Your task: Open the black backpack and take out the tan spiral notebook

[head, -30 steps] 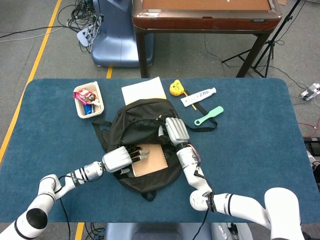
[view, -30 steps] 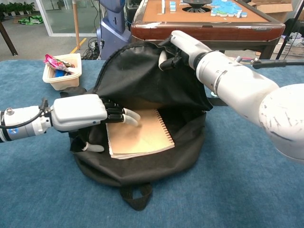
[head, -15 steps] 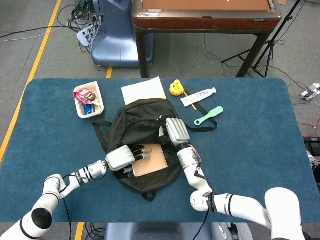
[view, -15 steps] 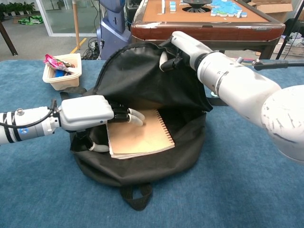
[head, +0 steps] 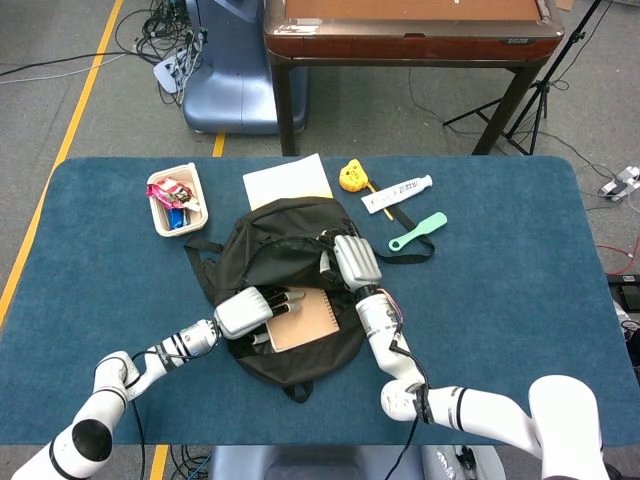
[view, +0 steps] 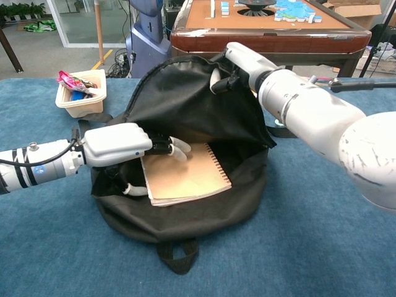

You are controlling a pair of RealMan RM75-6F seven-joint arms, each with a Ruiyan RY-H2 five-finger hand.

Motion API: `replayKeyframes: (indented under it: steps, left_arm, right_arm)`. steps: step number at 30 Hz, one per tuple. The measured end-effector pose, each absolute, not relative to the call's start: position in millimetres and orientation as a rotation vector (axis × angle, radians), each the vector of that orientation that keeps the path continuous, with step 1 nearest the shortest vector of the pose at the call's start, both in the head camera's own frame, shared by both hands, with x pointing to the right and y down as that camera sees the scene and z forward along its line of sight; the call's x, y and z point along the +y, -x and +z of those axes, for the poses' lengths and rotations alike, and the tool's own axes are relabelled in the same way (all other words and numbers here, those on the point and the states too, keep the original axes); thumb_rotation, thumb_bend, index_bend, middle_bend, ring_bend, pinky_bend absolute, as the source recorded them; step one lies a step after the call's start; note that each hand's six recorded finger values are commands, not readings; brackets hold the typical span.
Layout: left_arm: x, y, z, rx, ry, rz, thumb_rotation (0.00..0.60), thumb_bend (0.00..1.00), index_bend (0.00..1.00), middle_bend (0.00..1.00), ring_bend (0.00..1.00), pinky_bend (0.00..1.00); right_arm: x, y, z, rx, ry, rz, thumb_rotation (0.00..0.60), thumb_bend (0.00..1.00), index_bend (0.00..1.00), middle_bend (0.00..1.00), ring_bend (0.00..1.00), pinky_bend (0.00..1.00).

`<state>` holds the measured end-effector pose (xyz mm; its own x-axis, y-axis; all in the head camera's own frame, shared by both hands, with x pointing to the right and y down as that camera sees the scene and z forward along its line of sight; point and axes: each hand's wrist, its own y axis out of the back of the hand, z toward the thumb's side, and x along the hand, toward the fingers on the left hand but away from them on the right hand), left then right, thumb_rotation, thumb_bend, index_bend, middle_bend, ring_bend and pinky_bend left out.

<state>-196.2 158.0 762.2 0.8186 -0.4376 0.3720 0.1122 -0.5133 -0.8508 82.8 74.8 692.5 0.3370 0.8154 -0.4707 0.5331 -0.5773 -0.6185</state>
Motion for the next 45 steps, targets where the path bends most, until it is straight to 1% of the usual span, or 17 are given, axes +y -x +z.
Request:
replayKeyframes:
  steps: [3,5,8,12,20,22,26,33,40,45]
  left_arm:
    - [157.8,195.7,762.6,0.259,2.014,-0.697,0.6,0.28,0.26,0.17,0.24,0.2]
    - [156.9,195.5,761.7,0.281,2.02,-0.697,0.6,0.33,0.3,0.22,0.29,0.22]
    - [155.5,196.1,760.8,0.31,2.025,-0.7,0.6,0.36,0.35,0.29,0.33,0.25]
    - [155.3,195.8,759.6,0.335,2.029,-0.697,0.6,0.39,0.4,0.38,0.38,0.28]
    - [156.0,192.1,751.8,0.459,2.134,-0.656,0.6,0.43,0.57,0.62,0.53,0.33]
    - [155.8,190.6,747.0,0.512,2.175,-0.628,0.6,0.43,0.59,0.65,0.55,0.34]
    - [155.2,187.8,732.1,0.627,2.248,-0.537,0.6,0.43,0.62,0.68,0.58,0.36]
    - [152.2,192.1,706.7,0.798,2.344,-0.399,0.6,0.44,0.64,0.71,0.62,0.44]
    - [148.6,201.6,680.8,0.933,2.43,-0.296,0.6,0.44,0.66,0.74,0.66,0.45]
    - [143.8,210.2,655.1,1.039,2.498,-0.233,0.6,0.44,0.66,0.76,0.67,0.46]
  right_arm:
    - [73.9,-83.7,693.6,-1.199,2.249,1.108,0.6,0.9,0.58,0.41,0.26,0.07]
    - [73.0,-84.7,694.5,-1.201,2.245,1.112,0.6,0.9,0.58,0.41,0.26,0.07]
    - [71.8,-86.0,695.3,-1.203,2.24,1.117,0.6,0.9,0.58,0.41,0.26,0.07]
    - [70.7,-86.9,696.1,-1.208,2.238,1.123,0.6,0.9,0.58,0.41,0.26,0.07]
    - [65.2,-91.1,697.4,-1.224,2.226,1.137,0.6,0.9,0.58,0.41,0.26,0.07]
    - [64.3,-91.5,697.5,-1.227,2.226,1.137,0.6,0.9,0.58,0.41,0.26,0.07]
    - [63.5,-92.5,697.8,-1.228,2.224,1.136,0.6,0.9,0.58,0.41,0.26,0.07]
    - [62.6,-99.9,700.8,-1.23,2.225,1.15,0.6,0.89,0.58,0.41,0.26,0.07]
    - [67.6,-105.5,704.2,-1.212,2.27,1.156,0.6,0.89,0.56,0.39,0.24,0.07]
    - [74.5,-109.5,705.1,-1.171,2.322,1.146,0.6,0.87,0.55,0.38,0.22,0.07]
